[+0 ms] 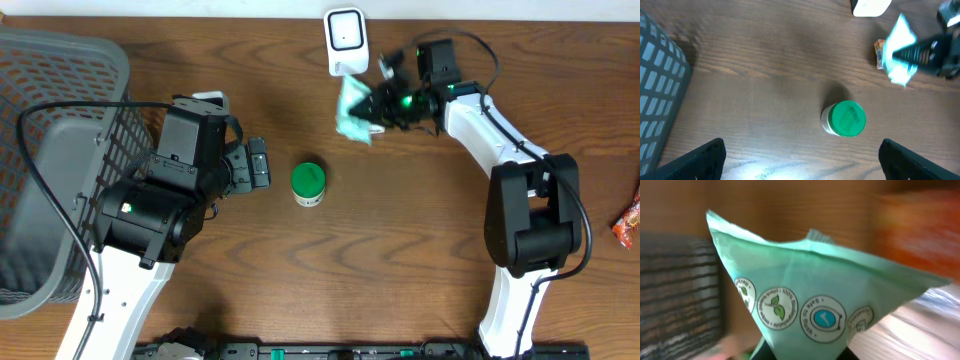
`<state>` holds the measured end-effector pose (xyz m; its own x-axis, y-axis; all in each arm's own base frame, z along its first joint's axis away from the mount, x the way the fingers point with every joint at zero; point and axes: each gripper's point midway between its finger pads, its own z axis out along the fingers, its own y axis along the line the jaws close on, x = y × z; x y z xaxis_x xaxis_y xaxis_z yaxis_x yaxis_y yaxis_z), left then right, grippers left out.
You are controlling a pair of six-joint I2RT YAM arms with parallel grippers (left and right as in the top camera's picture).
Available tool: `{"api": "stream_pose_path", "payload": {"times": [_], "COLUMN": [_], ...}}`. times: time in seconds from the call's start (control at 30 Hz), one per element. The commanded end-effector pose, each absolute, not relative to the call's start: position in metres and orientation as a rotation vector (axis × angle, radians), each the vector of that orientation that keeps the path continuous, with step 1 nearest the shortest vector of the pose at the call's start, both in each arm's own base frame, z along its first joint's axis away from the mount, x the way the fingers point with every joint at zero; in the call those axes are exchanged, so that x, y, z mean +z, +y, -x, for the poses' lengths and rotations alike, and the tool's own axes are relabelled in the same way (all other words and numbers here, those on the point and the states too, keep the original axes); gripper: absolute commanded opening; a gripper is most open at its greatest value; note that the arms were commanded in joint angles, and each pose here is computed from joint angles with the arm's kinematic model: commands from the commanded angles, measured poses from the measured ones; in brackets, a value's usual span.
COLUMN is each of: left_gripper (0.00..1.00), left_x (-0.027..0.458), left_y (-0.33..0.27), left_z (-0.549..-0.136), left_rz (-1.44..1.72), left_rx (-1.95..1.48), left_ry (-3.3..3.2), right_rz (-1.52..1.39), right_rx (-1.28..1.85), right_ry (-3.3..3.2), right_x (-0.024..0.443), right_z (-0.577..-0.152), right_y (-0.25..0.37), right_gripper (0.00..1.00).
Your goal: Scan the item barcode
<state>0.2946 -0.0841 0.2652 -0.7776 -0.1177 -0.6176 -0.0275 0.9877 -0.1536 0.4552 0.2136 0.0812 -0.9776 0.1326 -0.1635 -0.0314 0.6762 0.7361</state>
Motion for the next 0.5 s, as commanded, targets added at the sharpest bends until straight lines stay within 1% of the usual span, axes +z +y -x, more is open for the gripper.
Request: {"api": "stream_pose_path", "payload": {"times": [0.0,0.03,0.1,0.13,0.2,0.27,0.47], "left_gripper": [0.98,0.98,0.98,0.98,0.98,0.98,0.98], "left_x": [0.267,0.267,0.267,0.267,0.267,0.267,0.267], "left_y": [-0.081,-0.081,-0.081,-0.081,-0.081,-0.081,-0.081], "left_z": [-0.296,-0.296,-0.296,-0.296,-0.296,-0.296,-0.296], "left_rz": [0.101,0.101,0.102,0.102,0.102,0.101,0.101], "left_rx": [-0.157,-0.157,-0.157,-0.157,-0.157,-0.157,-0.158], "left_ry": [2.453,2.453,2.453,2.453,2.453,2.453,2.453], "right_rz": [-0.032,0.061,0.292,0.472,0.769,0.818,1.106], "right_rx": [0.907,1.05,1.405,1.625,1.95,1.967,1.725], "right_ry": [2.755,2.731,2.567,2.376,1.939,1.859,1.538], "right_x": [0.058,0.067,0.101,0.131,0.19,0.204,0.229], "right_z": [-0.455,-0.447,-0.431,-0.421,-0.399,-0.403,-0.416], "right_y": [0.192,0.205,0.233,0.248,0.256,0.256,0.267], "right_gripper": [0.02,0.02,0.01,0.01,0.01,0.01,0.01]}}
